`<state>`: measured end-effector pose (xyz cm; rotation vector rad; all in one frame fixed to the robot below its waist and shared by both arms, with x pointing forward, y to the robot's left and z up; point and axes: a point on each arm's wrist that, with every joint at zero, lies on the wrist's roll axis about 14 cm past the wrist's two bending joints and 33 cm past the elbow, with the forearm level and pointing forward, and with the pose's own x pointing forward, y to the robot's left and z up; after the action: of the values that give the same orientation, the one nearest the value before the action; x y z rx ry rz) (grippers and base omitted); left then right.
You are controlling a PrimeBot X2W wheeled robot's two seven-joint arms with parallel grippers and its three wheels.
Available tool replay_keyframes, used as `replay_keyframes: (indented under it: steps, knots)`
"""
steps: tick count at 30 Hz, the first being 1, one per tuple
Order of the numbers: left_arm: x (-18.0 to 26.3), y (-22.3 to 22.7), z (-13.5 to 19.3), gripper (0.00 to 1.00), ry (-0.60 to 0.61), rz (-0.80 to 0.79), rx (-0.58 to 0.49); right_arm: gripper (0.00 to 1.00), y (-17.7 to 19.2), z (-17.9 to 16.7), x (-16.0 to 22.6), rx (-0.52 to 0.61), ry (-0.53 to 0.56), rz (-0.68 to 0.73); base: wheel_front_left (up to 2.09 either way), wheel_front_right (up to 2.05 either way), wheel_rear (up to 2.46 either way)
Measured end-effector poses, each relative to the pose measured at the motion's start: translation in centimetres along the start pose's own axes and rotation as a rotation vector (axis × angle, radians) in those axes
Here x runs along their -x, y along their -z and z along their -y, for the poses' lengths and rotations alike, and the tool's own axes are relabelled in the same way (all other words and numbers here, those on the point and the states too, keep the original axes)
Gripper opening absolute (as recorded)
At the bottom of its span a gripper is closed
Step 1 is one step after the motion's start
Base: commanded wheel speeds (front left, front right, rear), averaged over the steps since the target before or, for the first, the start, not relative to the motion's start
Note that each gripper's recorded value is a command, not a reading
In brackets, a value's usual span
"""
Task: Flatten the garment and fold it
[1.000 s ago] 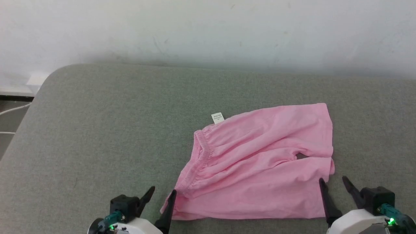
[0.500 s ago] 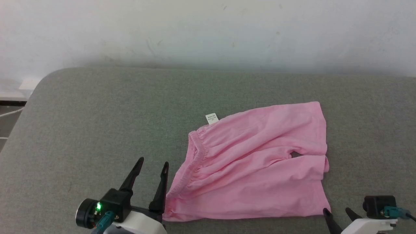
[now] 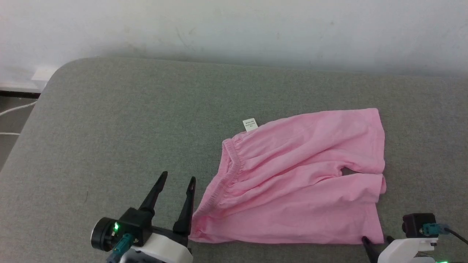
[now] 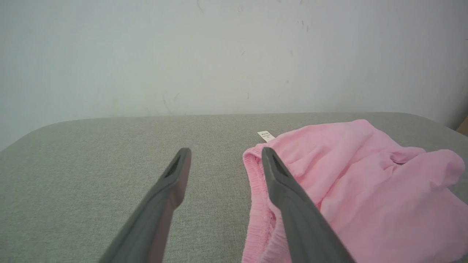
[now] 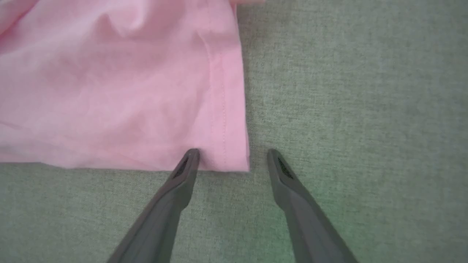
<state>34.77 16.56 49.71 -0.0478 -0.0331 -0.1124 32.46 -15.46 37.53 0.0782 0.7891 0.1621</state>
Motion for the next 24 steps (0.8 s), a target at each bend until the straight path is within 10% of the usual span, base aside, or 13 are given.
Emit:
replay_keyframes:
  steps: [2, 3, 5, 14, 24]
  knots:
    - [0.1, 0.3, -0.2, 1.0, -0.004, -0.008, 0.0, 0.99, 0.2, -0.3, -0.3, 0.007, -0.011, -0.012, 0.0, 0.0, 0.0]
    - [0.1, 0.4, -0.3, 1.0, -0.006, -0.013, 0.002, 0.48, 0.2, -0.4, -0.5, 0.008, -0.014, -0.01, 0.0, 0.0, 0.0]
    - [0.1, 0.7, -0.3, 1.0, -0.005, -0.023, 0.005, 0.0, 0.1, -0.5, -0.7, 0.009, -0.019, -0.005, 0.0, 0.0, 0.0]
    - [0.6, 2.1, 1.6, 1.0, 0.091, -0.066, 0.019, 0.0, -1.1, 2.0, 0.3, -0.041, 0.053, 0.064, 0.0, 0.0, 0.0]
    - [4.5, 7.8, 6.5, 1.0, 0.37, -0.495, 0.031, 0.0, -1.2, 3.8, 2.0, -0.061, 0.107, 0.07, 0.0, 0.0, 0.0]
